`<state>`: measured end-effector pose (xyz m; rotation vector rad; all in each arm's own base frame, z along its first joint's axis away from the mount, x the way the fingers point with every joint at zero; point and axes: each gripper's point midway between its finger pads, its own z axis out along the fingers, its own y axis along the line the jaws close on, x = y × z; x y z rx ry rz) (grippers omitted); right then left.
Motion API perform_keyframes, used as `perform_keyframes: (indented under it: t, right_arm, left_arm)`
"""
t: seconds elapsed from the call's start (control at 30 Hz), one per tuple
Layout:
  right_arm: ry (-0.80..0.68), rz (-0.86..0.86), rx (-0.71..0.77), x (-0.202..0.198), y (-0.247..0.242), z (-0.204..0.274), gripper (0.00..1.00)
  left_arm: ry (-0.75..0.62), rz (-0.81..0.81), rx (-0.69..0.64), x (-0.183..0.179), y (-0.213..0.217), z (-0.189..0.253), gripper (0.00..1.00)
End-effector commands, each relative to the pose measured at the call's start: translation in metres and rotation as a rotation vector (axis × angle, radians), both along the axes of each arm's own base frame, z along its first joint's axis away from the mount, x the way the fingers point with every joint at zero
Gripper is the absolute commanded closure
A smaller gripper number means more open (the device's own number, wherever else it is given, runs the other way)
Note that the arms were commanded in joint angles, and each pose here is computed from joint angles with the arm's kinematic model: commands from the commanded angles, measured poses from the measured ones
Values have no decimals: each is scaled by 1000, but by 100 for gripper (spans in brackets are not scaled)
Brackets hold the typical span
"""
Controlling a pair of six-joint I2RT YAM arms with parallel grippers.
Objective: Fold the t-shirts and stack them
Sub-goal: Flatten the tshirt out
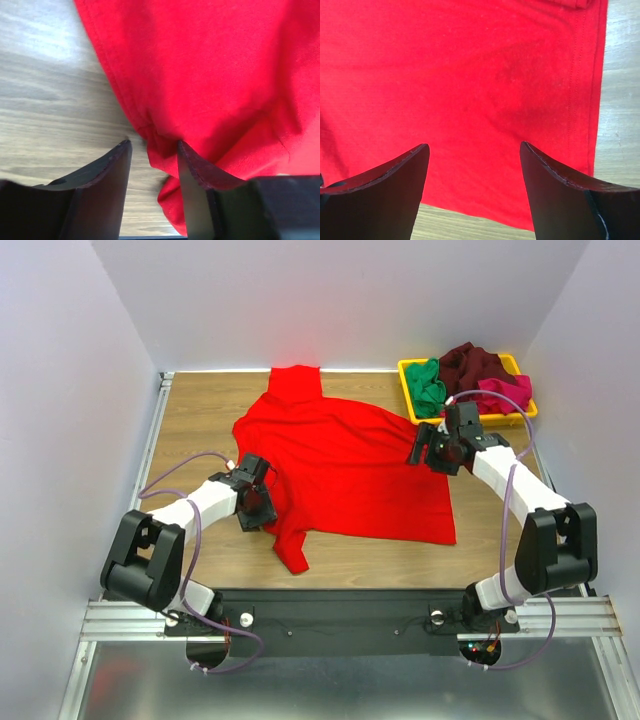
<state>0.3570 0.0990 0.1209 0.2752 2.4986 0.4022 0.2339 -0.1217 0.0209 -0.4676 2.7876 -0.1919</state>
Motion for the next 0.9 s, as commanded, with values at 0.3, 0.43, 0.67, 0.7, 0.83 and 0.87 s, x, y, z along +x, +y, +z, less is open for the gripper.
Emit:
perform_keyframes:
  t: [0.3, 0.43, 0.67, 0.7, 0.83, 0.87]
  right_arm:
    - [11, -24, -21, -20, -7, -12, 21]
    - [19, -24, -27, -24, -8, -15, 21]
    - [28, -24, -34, -25, -9, -19, 21]
    - [31, -25, -35, -25, -9, -20, 21]
    - [20, -27, -36, -22, -9, -17, 21]
    - [24, -27, -37, -22, -9, -18, 21]
  left_arm:
    - [-48, -42, 6, 16, -4, 16, 100]
    - [-101, -47, 7, 29, -5, 59, 100]
    - [-132, -79, 25, 31, 3, 108, 100]
    - [-119, -86, 27, 29, 4, 109, 100]
    - [-93, -98, 80, 18, 16, 118, 100]
    - [-97, -93, 93, 17, 20, 125, 100]
